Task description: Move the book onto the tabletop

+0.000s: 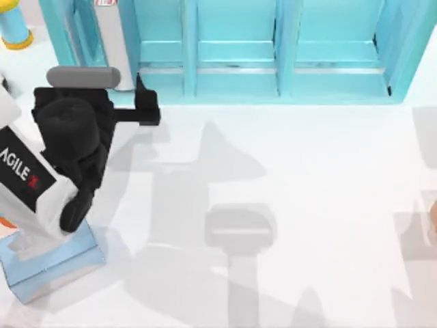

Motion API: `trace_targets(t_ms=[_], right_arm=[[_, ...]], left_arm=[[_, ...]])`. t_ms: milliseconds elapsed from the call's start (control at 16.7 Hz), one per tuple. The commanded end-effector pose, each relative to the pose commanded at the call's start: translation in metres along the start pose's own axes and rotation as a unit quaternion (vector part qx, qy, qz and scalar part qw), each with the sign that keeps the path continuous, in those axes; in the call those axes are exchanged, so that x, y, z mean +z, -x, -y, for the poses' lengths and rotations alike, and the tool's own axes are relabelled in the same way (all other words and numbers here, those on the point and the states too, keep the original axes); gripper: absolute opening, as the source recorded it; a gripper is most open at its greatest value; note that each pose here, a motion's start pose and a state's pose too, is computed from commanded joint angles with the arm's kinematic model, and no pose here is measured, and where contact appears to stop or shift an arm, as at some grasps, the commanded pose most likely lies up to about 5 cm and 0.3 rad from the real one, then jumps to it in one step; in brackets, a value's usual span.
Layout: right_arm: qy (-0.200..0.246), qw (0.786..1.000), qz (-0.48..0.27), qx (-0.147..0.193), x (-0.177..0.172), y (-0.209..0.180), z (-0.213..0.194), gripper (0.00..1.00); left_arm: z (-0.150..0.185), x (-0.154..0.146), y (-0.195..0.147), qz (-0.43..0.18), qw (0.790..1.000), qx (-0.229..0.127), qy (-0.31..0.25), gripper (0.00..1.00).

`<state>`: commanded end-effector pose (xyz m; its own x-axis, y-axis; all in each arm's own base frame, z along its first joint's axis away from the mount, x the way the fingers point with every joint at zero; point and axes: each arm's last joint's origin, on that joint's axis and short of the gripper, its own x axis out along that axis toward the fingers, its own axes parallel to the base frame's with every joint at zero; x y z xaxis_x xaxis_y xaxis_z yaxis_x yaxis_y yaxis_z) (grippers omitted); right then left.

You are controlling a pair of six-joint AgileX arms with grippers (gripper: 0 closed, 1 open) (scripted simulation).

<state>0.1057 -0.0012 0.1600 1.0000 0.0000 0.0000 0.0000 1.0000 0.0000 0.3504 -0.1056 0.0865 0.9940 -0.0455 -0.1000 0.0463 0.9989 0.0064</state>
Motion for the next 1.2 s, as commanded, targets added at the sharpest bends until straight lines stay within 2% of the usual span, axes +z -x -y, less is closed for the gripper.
trace_targets(t_ms=[300,840,1200], right_arm=[[0.0,1.0,0.0,0.0,0.0,0.0,0.0,1.0],[0.0,1.0,0.0,0.0,0.0,0.0,0.0,1.0],[0.0,1.0,0.0,0.0,0.0,0.0,0.0,1.0]], left_arm=[[0.002,0.008,-0.02,0.004,1.0,0.0,0.001,1.0],[0.001,0.002,-0.095,0.002,1.0,0.0,0.001,1.0],[0.001,0.001,-0.101,0.002,1.0,0.0,0.0,1.0]])
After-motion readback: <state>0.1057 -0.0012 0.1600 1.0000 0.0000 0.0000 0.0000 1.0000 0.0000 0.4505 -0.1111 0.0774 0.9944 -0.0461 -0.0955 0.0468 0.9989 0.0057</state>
